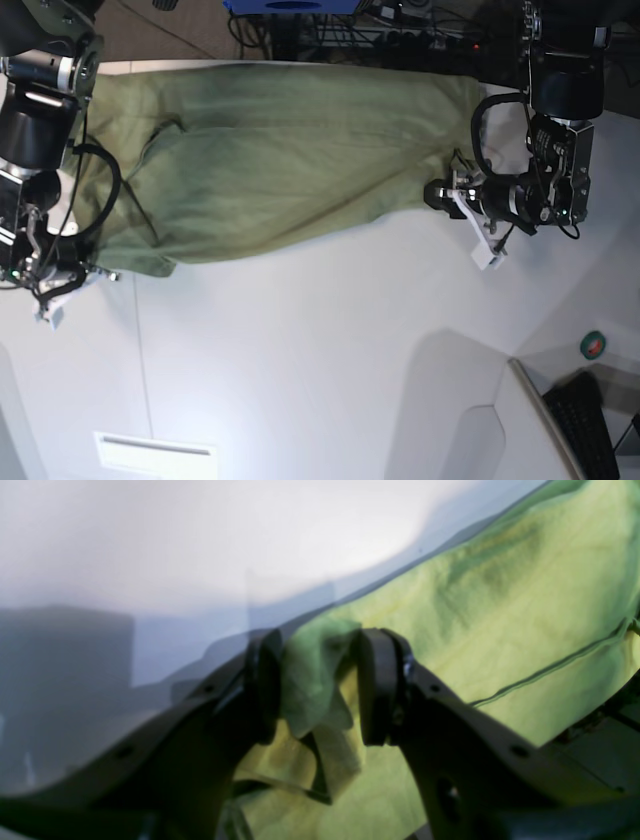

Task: Layout the t-shirt on the table in an organized manner, then fold the t-shirt properly
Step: 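Grasp the green shirt's strip ends with both grippers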

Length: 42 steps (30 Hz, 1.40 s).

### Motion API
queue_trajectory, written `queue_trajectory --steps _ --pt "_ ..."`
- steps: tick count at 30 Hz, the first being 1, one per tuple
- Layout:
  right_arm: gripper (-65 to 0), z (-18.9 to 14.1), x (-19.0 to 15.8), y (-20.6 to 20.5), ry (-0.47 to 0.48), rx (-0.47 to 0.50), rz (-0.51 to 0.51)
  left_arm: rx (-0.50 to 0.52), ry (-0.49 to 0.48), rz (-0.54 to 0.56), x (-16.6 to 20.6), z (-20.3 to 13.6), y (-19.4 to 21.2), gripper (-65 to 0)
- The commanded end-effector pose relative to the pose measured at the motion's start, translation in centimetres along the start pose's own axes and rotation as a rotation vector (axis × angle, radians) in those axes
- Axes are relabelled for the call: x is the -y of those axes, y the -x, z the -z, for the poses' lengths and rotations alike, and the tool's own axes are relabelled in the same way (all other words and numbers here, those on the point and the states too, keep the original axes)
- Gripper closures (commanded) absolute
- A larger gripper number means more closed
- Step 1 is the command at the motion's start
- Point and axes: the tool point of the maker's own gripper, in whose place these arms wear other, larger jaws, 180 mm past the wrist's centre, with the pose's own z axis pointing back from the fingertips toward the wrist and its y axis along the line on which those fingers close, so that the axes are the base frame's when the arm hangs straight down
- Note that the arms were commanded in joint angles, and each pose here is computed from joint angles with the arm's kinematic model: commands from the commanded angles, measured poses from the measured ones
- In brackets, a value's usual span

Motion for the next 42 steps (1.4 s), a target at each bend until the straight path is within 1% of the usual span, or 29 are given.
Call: queue_trajectory --steps 1,2,3,4,5,6,12,15,17,20,22,25,29,36,39,42 --pt "0.0 -0.8 0.3 -2.0 0.003 0.048 -0.002 -0.02 -0.037 0.013 -0.9 -0.6 0.0 -23.2" --pt "0.0 -0.8 0.3 -2.0 0.003 0.048 -0.002 -0.016 -0.039 0.015 -0.9 -0.7 -0.3 -21.4" --pt "0.0 -0.8 0.3 -2.0 0.003 0.048 -0.002 -0.005 -0.039 0.02 -0.9 -0.8 -0.9 -17.3" --pt "0.0 -0.8 0.3 -2.0 0.003 0.048 -0.002 0.001 -0.039 0.022 -0.8 -0.9 -1.3 -11.8" --pt "0.0 -0.8 0.3 -2.0 0.003 0.048 -0.002 0.009 -0.04 0.024 -0.8 -1.0 -1.8 -4.3" --pt "0.0 -0.8 0.3 -2.0 0.003 0.048 -0.002 0.009 -0.041 0.023 -0.8 -1.0 -1.8 0.0" --pt "0.0 -0.8 0.3 -2.0 0.003 0.048 -0.002 0.064 -0.038 0.048 -0.2 -1.8 -5.0 0.0" --pt "0.0 -0.9 0.5 -2.1 0.007 0.05 -0.004 0.121 -0.041 0.089 0.6 -3.0 -7.8 0.0" --pt "0.0 -1.1 0.5 -2.6 0.009 0.062 -0.005 0.15 -0.042 0.11 1.0 -3.6 -9.1 0.0" --pt "0.0 -1.6 0.2 -4.3 0.005 0.113 -0.011 0.197 -0.045 0.139 1.6 -4.7 -11.4 0.0" --pt "0.0 -1.7 0.3 -5.1 0.02 0.14 -0.052 0.213 -0.044 0.147 1.8 -5.1 -12.2 0.0" --pt "0.0 -1.4 -1.3 -5.6 0.022 0.173 -0.151 0.236 -0.045 0.156 2.0 -5.7 -13.4 0.0" --pt "0.0 -1.6 -2.4 -7.2 0.029 0.264 -0.247 0.245 -0.046 0.161 2.2 -6.0 -13.8 0.0" --pt "0.0 -2.4 -3.8 -9.7 0.028 0.433 -0.39 0.241 -0.046 0.161 2.2 -5.9 -13.7 0.0" --pt "0.0 -1.7 -4.3 -9.6 0.016 0.472 -0.431 0.24 -0.047 0.161 2.1 -5.9 -13.6 0.0" --pt "0.0 -0.9 -3.9 -9.5 0.012 0.523 -0.461 0.24 -0.048 0.162 2.0 -5.9 -13.6 0.0"
